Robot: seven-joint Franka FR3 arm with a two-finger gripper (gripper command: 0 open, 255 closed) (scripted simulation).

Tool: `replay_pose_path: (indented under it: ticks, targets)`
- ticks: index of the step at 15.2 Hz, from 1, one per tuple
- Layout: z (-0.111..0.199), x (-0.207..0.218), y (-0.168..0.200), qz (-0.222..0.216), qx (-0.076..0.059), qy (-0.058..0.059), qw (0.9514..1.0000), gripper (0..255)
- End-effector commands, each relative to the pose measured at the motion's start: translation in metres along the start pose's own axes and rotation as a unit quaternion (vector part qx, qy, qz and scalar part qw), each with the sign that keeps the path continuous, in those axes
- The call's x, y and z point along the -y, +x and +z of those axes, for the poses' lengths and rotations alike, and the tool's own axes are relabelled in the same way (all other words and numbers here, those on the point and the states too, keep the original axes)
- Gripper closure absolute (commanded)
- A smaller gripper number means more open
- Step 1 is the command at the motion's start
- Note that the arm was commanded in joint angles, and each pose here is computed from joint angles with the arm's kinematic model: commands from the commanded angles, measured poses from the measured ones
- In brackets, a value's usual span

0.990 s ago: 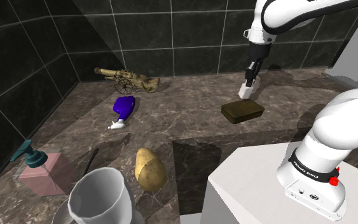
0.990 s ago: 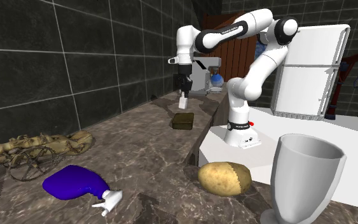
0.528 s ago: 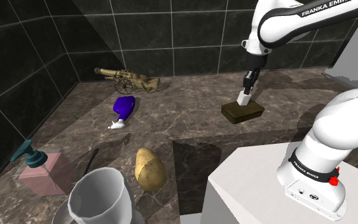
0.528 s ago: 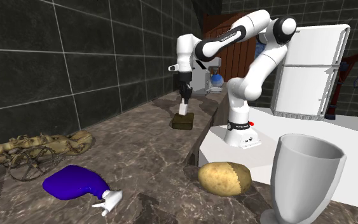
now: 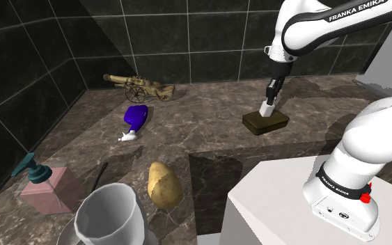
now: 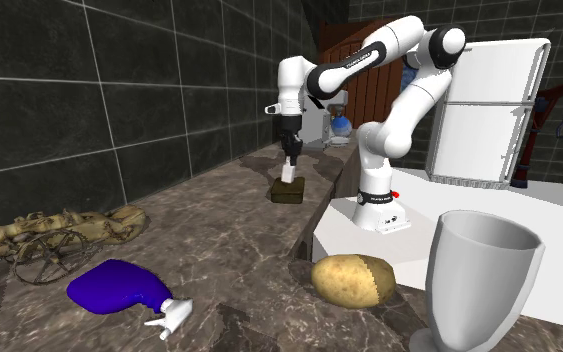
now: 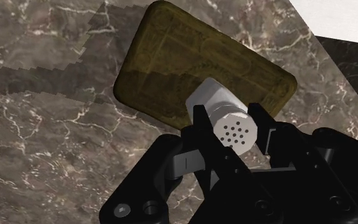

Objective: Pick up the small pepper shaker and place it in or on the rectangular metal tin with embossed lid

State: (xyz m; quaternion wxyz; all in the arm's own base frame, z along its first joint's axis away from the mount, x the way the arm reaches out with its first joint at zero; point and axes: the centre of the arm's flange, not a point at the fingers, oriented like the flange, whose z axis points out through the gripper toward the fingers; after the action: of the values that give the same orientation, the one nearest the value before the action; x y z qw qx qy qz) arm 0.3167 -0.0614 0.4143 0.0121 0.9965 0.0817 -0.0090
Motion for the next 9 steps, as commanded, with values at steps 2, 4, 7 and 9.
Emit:
replay_pose_path:
  ticks: [2,4,7,9]
  targets:
    - [0.000,0.000,0.000,0.000,0.000,0.000,1.0000,0]
    - [0.000,0.000,0.000,0.000,0.000,0.000,1.0000,0]
    - [-0.013,0.000,0.000,0.000,0.000,0.000,1.0000,0]
    - [-0.040,0.000,0.000,0.000,0.000,0.000,1.0000,0]
